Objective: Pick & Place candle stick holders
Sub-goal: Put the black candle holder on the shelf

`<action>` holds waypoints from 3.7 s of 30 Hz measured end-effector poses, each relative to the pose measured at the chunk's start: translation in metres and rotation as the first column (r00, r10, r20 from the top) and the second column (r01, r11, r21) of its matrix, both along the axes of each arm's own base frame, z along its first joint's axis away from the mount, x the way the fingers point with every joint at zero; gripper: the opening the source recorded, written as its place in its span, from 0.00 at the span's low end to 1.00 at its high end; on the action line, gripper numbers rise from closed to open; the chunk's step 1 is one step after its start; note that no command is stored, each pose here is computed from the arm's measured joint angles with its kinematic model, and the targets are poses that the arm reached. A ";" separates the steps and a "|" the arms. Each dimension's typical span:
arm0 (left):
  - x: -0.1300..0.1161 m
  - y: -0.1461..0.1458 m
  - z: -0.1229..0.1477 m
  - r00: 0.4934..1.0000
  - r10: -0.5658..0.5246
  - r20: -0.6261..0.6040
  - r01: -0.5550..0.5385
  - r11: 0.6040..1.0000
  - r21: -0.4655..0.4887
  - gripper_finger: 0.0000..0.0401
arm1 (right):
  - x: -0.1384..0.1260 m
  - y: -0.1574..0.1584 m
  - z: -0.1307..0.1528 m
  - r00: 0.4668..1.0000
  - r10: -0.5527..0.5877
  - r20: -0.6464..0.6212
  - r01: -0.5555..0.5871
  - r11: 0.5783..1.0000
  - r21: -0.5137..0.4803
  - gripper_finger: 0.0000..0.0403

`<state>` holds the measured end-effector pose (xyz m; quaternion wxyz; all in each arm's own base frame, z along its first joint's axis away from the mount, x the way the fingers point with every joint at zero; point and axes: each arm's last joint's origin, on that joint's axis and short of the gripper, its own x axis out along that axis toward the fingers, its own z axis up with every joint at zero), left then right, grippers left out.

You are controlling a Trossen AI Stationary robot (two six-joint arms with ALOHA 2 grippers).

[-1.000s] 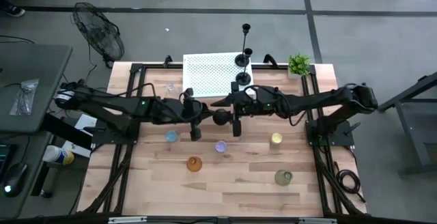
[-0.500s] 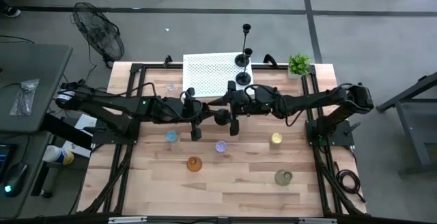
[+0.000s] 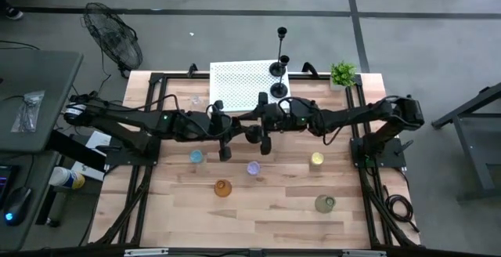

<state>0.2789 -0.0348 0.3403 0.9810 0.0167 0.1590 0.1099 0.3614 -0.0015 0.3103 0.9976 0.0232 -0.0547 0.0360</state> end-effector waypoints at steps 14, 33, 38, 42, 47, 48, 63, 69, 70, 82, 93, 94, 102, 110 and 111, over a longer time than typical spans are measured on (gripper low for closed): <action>0.000 0.000 0.000 1.000 0.000 -0.003 0.000 1.000 0.000 0.01 | 0.000 -0.002 -0.001 1.000 0.016 -0.012 -0.016 0.999 -0.046 0.09; 0.000 0.000 0.000 1.000 0.016 0.000 -0.016 1.000 0.003 0.09 | -0.002 -0.023 0.002 0.995 0.102 0.015 -0.102 0.995 -0.015 0.08; 0.000 0.001 0.000 0.999 0.033 0.005 -0.033 0.999 -0.012 0.20 | -0.003 -0.025 0.004 0.994 0.106 0.037 -0.105 0.994 -0.020 0.08; 0.000 0.001 0.000 0.999 0.037 0.006 -0.036 0.999 -0.013 0.26 | -0.003 -0.027 0.004 0.994 0.102 0.037 -0.101 0.995 -0.020 0.08; -0.009 0.002 0.005 0.999 0.038 0.007 -0.038 0.999 -0.013 0.29 | -0.003 -0.033 0.004 0.996 0.082 0.036 -0.082 0.997 -0.004 0.08; -0.012 0.002 0.006 0.999 0.040 0.003 -0.040 0.999 -0.012 0.29 | -0.003 -0.034 0.004 0.996 0.081 0.036 -0.081 0.997 0.004 0.08; -0.071 0.017 0.021 0.966 0.245 -0.080 -0.245 0.969 0.003 0.29 | -0.006 -0.059 0.004 0.998 -0.061 0.033 0.059 0.996 0.062 0.08; -0.088 0.022 0.024 0.937 0.339 -0.086 -0.335 0.940 0.063 0.29 | -0.010 -0.065 0.005 0.986 -0.167 0.006 0.166 0.984 0.070 0.08; -0.090 0.023 0.024 0.931 0.355 -0.087 -0.349 0.934 0.075 0.29 | -0.011 -0.066 0.006 0.981 -0.194 0.002 0.194 0.979 0.065 0.08; -0.099 0.028 0.018 0.865 0.485 -0.129 -0.456 0.866 0.204 0.29 | -0.026 -0.088 0.013 0.909 -0.414 -0.048 0.417 0.907 0.062 0.08; -0.105 0.029 0.014 0.841 0.512 -0.174 -0.461 0.847 0.264 0.29 | -0.026 -0.085 0.008 0.880 -0.465 -0.094 0.470 0.882 0.041 0.08; -0.105 0.029 0.014 0.841 0.512 -0.175 -0.461 0.847 0.265 0.29 | -0.026 -0.085 0.009 0.882 -0.462 -0.093 0.467 0.883 0.040 0.08; -0.105 0.029 0.014 0.841 0.512 -0.175 -0.461 0.847 0.265 0.29 | -0.025 -0.083 0.013 0.908 -0.416 -0.042 0.418 0.907 0.050 0.08; -0.106 0.030 0.015 0.842 0.511 -0.172 -0.461 0.848 0.261 0.29 | -0.022 -0.068 0.013 0.917 -0.397 -0.044 0.400 0.914 0.067 0.08; -0.106 0.030 0.015 0.843 0.510 -0.170 -0.461 0.848 0.260 0.29 | -0.021 -0.065 0.013 0.918 -0.393 -0.044 0.396 0.916 0.071 0.08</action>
